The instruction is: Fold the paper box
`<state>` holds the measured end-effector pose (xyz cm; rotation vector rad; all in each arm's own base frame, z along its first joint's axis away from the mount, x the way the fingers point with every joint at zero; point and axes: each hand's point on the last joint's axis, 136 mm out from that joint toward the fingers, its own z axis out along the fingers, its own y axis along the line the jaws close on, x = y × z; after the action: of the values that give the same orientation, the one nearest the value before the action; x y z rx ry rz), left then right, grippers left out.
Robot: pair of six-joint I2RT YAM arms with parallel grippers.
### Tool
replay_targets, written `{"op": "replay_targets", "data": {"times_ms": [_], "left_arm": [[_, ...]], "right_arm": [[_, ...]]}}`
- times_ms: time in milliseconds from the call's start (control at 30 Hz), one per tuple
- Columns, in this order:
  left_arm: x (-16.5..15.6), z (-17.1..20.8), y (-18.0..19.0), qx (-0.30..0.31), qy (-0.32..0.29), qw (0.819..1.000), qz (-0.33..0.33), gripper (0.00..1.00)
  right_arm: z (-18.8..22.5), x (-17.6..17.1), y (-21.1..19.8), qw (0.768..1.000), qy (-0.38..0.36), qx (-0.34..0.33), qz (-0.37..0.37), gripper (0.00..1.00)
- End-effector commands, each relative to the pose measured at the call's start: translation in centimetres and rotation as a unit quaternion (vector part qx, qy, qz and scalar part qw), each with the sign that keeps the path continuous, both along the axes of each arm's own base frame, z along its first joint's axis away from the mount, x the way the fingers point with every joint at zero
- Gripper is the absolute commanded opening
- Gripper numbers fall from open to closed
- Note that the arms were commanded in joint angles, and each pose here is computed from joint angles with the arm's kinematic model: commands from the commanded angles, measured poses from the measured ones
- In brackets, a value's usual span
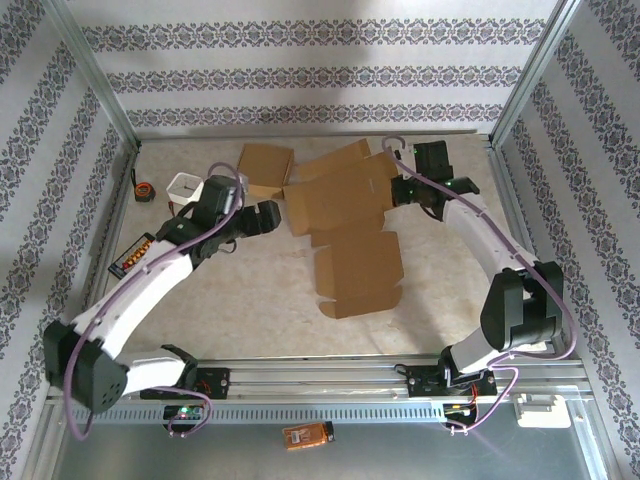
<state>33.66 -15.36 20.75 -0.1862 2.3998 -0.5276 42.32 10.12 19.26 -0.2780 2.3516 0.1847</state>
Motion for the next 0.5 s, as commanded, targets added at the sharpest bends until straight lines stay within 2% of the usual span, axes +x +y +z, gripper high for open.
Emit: {"op": "replay_targets", "data": {"times_ms": [0, 67, 167, 300, 467], "left_arm": [[-0.7, -3.8, -0.2, -0.023, 0.068, 0.997, -0.039, 0.83], [0.3, -5.8, 0.2, -0.051, 0.072, 0.996, -0.032, 0.83], [2.1, -7.7, -0.9, -0.092, 0.065, 0.991, -0.078, 0.84], [3.9, -10.8, -0.7, -0.050, 0.078, 0.990, -0.107, 0.89], [5.9, -14.0, 0.2, -0.047, 0.095, 0.991, -0.081, 0.89]], "right_arm": [[1.2, -1.5, 2.1, 0.999, -0.019, 0.020, 0.035, 0.00], [1.1, -2.4, 3.7, 0.998, -0.016, 0.040, 0.052, 0.00], [0.9, -3.7, 5.5, 0.996, -0.016, 0.041, 0.073, 0.00], [0.9, -4.5, 6.8, 0.995, -0.012, 0.041, 0.092, 0.00], [2.3, -5.0, 7.7, 0.993, -0.023, 0.053, 0.102, 0.00]]}}
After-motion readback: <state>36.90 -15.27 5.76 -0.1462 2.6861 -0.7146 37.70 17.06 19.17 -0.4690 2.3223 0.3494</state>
